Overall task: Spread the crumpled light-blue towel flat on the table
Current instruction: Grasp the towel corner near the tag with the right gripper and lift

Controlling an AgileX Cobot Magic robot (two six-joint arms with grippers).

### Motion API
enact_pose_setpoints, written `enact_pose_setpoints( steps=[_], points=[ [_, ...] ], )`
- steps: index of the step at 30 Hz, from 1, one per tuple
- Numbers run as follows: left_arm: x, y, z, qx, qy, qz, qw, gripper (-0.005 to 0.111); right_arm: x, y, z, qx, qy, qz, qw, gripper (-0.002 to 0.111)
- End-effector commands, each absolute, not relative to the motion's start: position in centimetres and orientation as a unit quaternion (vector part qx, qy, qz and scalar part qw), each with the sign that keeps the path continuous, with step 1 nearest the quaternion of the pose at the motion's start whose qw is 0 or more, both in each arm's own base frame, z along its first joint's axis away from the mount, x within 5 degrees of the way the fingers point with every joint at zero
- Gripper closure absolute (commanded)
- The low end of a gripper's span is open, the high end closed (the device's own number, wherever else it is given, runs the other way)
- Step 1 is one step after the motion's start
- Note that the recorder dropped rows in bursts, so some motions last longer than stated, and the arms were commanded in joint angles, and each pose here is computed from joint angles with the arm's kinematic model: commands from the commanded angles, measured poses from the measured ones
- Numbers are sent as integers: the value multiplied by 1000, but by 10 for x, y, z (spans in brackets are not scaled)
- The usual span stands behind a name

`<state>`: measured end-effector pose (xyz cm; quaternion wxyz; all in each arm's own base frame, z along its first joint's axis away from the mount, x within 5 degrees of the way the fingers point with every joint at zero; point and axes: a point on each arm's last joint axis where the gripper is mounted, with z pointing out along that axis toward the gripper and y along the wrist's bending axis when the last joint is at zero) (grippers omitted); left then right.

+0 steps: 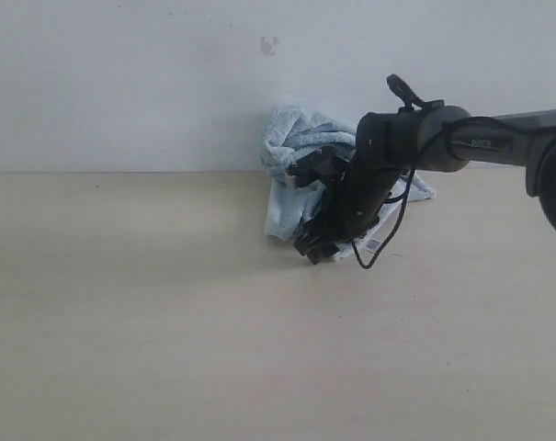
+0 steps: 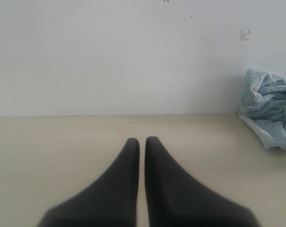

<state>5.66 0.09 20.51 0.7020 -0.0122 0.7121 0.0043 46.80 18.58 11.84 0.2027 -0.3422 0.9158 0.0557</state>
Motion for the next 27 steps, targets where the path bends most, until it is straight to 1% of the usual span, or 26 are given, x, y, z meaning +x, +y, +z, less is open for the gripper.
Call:
enact_pose_setpoints(
  steps=[1, 2, 3, 5, 7, 8, 11, 14, 18, 23, 27],
  points=[
    [56, 1, 204, -12, 711, 0, 703, 103, 469, 185, 113, -341, 917, 52, 199, 49],
    [56, 1, 204, -12, 711, 0, 703, 103, 469, 185, 111, -339, 919, 52, 194, 53],
    [56, 1, 204, -12, 711, 0, 703, 103, 468, 185, 109, -334, 922, 54, 188, 61],
    [56, 1, 204, -12, 712, 0, 702, 103, 467, 185, 108, -334, 923, 54, 181, 80],
    [56, 1, 204, -12, 712, 0, 702, 103, 466, 184, 108, -334, 924, 55, 177, 104],
    [56, 1, 204, -12, 712, 0, 702, 103, 466, 184, 108, -331, 926, 55, 173, 108],
    [56, 1, 204, -12, 712, 0, 702, 103, 462, 183, 107, -322, 933, 60, 152, 108],
    [56, 1, 204, -12, 712, 0, 702, 103, 456, 183, 116, -322, 935, 67, 130, 108],
    [56, 1, 204, -12, 712, 0, 702, 103, 449, 181, 141, -326, 935, 72, 119, 108],
    [56, 1, 204, -12, 712, 0, 702, 103, 440, 178, 177, -324, 933, 76, 139, 108],
    [56, 1, 204, -12, 712, 0, 702, 103, 433, 176, 198, -316, 933, 77, 156, 108]
  ],
)
